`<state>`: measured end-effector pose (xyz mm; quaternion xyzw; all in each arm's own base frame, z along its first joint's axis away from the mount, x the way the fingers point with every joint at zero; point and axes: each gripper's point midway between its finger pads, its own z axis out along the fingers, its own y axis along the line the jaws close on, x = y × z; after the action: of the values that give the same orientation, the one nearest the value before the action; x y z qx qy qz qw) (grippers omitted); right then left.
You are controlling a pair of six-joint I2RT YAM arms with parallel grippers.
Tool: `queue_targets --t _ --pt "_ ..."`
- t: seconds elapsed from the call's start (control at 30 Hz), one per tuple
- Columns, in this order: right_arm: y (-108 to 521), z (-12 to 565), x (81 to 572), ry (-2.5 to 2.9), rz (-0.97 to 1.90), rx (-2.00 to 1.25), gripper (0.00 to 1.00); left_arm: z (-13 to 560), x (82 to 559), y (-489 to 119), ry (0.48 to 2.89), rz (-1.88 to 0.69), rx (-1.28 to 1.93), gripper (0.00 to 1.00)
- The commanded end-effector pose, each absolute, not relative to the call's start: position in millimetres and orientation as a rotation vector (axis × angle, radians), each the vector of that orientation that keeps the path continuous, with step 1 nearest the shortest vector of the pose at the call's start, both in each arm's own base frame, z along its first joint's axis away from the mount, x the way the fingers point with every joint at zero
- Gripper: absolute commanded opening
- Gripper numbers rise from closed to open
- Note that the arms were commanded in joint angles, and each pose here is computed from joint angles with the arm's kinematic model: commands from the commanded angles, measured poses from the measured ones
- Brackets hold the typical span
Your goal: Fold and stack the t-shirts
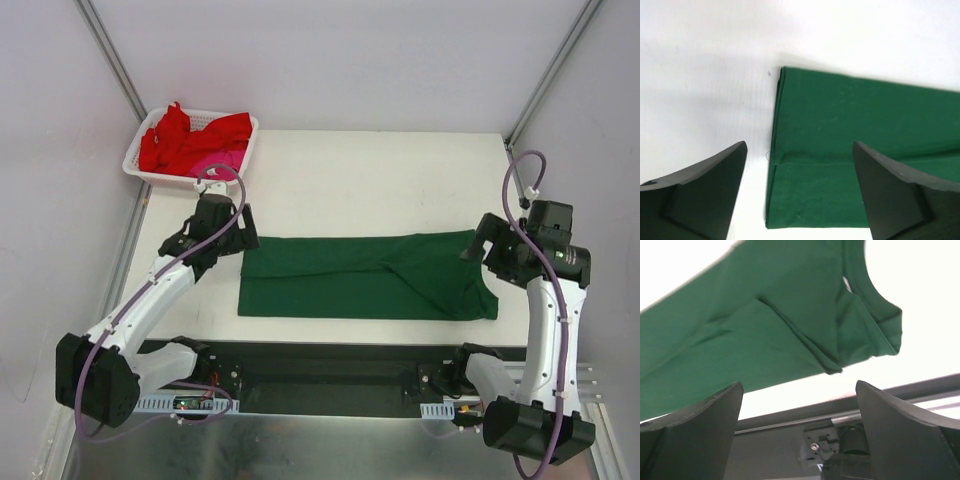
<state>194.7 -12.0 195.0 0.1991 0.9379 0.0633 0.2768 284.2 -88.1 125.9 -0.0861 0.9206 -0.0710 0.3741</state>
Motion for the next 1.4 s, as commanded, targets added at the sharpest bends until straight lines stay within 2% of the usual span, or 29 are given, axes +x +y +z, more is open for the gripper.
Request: queue_targets --t 0.0,0.07,0.27,0.43,0.63,0.97,1.2,1.33,1.37 --pt "9.5 209.4 198.1 2.509 0.340 0.554 0.99 176.8 295.7 -96.5 2.261 -0.257 -0.288 0.92" --pt "18.4 197.5 214.6 2.473 0.420 0.636 0.99 178.3 297.3 -114.5 2.286 -0.368 -0.329 0.96" --pt "40.5 163.0 267.8 2.540 0.347 0.532 0.86 154.8 299.6 -165.1 2.408 -0.477 -0.402 0.94" --pt "60.4 148.0 312.3 2.632 0.331 0.419 0.75 127.2 306.8 -176.3 2.494 -0.458 -0.454 0.94" --pt "92.1 112.6 342.9 2.763 0.349 0.278 0.73 104.3 308.4 -168.1 2.531 -0.367 -0.494 0.94" --pt "92.1 67.1 297.5 2.938 0.243 0.243 0.70 79.1 297.2 -159.1 2.581 -0.309 -0.561 0.94" --pt "92.5 53.4 289.1 2.969 0.238 0.243 0.65 80.5 298.4 -158.6 2.578 -0.303 -0.539 0.94" --pt "92.7 53.6 290.3 2.966 0.235 0.241 0.54 84.0 297.4 -156.7 2.566 -0.304 -0.532 0.94" --pt "92.1 54.4 290.6 2.963 0.231 0.236 0.46 85.8 297.3 -155.5 2.558 -0.304 -0.534 0.94"
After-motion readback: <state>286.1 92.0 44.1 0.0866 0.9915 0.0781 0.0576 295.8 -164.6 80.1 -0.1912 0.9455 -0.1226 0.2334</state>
